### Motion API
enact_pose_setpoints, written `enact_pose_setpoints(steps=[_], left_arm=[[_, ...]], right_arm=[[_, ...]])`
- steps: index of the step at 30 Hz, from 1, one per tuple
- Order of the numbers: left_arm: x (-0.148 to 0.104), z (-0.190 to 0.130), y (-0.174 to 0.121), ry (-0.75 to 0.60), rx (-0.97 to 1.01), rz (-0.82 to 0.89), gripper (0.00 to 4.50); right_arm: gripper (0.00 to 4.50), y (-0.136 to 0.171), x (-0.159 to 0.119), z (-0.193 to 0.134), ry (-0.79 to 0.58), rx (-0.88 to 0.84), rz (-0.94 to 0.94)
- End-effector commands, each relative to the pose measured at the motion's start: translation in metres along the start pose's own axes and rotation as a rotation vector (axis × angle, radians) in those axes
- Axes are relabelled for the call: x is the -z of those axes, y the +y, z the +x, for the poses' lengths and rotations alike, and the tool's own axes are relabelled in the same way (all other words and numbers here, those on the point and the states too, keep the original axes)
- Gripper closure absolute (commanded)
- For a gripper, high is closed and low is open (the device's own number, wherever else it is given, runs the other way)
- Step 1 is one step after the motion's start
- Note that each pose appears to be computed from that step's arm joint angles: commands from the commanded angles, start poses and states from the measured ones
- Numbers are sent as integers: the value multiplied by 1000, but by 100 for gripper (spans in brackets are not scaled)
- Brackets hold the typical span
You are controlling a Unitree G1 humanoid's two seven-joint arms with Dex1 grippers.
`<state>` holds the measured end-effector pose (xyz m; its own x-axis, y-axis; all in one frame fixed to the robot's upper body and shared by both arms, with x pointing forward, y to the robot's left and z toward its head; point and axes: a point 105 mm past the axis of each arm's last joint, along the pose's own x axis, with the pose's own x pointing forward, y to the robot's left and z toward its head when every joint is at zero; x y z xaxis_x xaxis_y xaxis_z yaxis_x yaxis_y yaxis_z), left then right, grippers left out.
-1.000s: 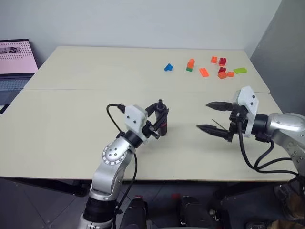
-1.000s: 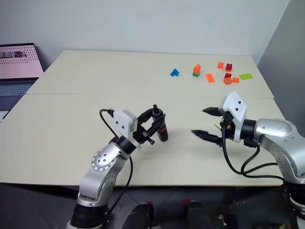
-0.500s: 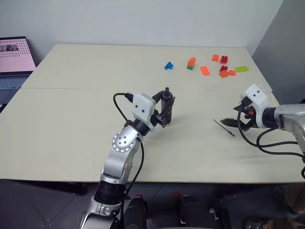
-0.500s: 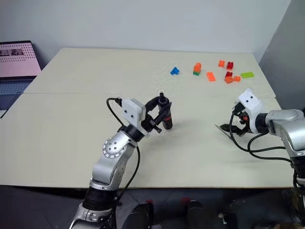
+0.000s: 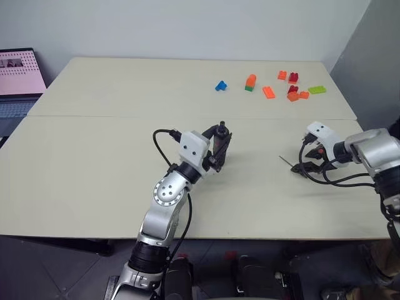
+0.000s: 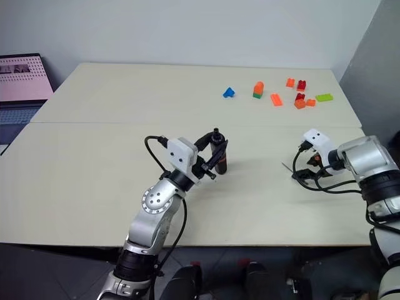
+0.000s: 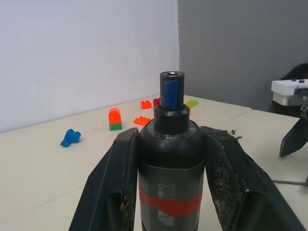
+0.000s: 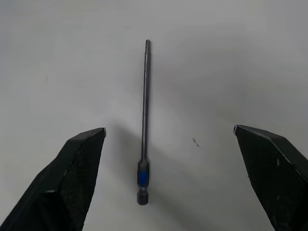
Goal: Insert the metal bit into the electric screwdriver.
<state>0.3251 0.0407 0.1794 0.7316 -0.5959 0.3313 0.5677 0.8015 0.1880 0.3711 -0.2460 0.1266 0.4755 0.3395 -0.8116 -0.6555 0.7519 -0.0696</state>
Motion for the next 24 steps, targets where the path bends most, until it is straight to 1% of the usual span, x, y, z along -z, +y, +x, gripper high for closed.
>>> enact_pose_setpoints(steps=[1, 7, 8, 9, 10, 12, 13, 14, 16, 22, 23, 24], left_arm=[[-16, 3, -3, -75, -5, 21, 287], [-15, 2, -2, -77, -21, 22, 287], [-15, 2, -2, -76, -23, 22, 287], [-15, 1, -2, -76, -25, 22, 287], [-15, 1, -2, -76, -25, 22, 287], [-15, 1, -3, -77, -24, 25, 287], [-14, 1, -3, -76, -23, 26, 287], [-14, 1, -3, -76, -23, 27, 287], [-14, 1, -3, -76, -23, 29, 287], [-13, 2, -4, -74, -23, 33, 287], [-13, 2, -3, -73, -23, 33, 287], [-13, 2, -3, -73, -24, 34, 287]], right_arm=[[0, -5, -2, -2, 31, -5, -3], [0, -4, 3, 2, 86, -31, -23], [37, -4, 4, 4, 93, -32, -31], [48, -3, 5, 5, 97, -36, -32], [72, -2, 6, 6, 102, -43, -36], [130, 1, 7, 8, 107, -54, -40], [151, 3, 7, 9, 110, -60, -44], [183, 5, 7, 10, 110, -66, -47], [228, 9, 6, 12, 110, -73, -56], [376, 23, 3, 16, 87, -98, -66], [409, 24, 3, 16, 82, -98, -63], [429, 24, 3, 16, 79, -95, -62]])
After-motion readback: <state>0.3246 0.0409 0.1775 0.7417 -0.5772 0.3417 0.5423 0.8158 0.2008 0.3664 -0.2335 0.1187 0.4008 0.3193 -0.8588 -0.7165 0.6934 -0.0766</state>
